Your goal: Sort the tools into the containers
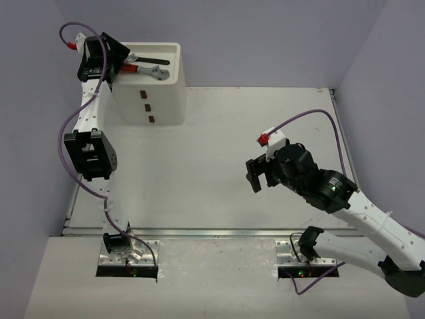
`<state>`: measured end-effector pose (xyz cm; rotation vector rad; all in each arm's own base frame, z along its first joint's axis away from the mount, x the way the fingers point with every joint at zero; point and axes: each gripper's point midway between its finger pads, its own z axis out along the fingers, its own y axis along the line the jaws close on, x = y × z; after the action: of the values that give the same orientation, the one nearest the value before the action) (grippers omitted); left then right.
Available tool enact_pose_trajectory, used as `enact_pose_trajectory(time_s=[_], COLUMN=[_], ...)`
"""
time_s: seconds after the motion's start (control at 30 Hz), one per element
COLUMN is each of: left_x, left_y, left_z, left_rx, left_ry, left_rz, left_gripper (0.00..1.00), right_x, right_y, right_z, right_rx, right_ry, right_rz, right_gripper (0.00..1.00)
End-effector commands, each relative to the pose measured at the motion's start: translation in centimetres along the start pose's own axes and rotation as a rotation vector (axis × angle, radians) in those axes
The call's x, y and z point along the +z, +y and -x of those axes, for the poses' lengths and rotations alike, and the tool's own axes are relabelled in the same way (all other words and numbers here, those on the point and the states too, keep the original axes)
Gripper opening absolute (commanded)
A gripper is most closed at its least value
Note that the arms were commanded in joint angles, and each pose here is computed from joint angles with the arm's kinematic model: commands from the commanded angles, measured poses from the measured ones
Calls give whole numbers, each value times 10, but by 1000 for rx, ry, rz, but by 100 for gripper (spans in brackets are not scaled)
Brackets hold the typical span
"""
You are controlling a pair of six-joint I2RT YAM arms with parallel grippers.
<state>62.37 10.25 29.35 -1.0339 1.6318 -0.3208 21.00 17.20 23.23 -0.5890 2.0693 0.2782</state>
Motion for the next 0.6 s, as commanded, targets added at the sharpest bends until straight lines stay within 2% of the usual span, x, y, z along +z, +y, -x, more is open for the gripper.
enact_pose_trajectory(time_s=[0.0,0.27,0.37,0.57], left_x=[-18,-26,-36,-83], left_y=[-3,7,12,1], left_z=[26,17,23,62], left_rx=[81,125,137,191], left_ry=[-28,66,37,-64], left_rz=[37,34,55,70], left_gripper=[100,100,100,100], right_x=[1,-1,0,1], right_y=[5,7,8,9], right_z=[9,7,6,5], right_rx=[1,-1,-2,0], right_ry=[-36,-32,-29,-27], right_rz=[28,44,48,54], right_gripper=[99,99,99,99])
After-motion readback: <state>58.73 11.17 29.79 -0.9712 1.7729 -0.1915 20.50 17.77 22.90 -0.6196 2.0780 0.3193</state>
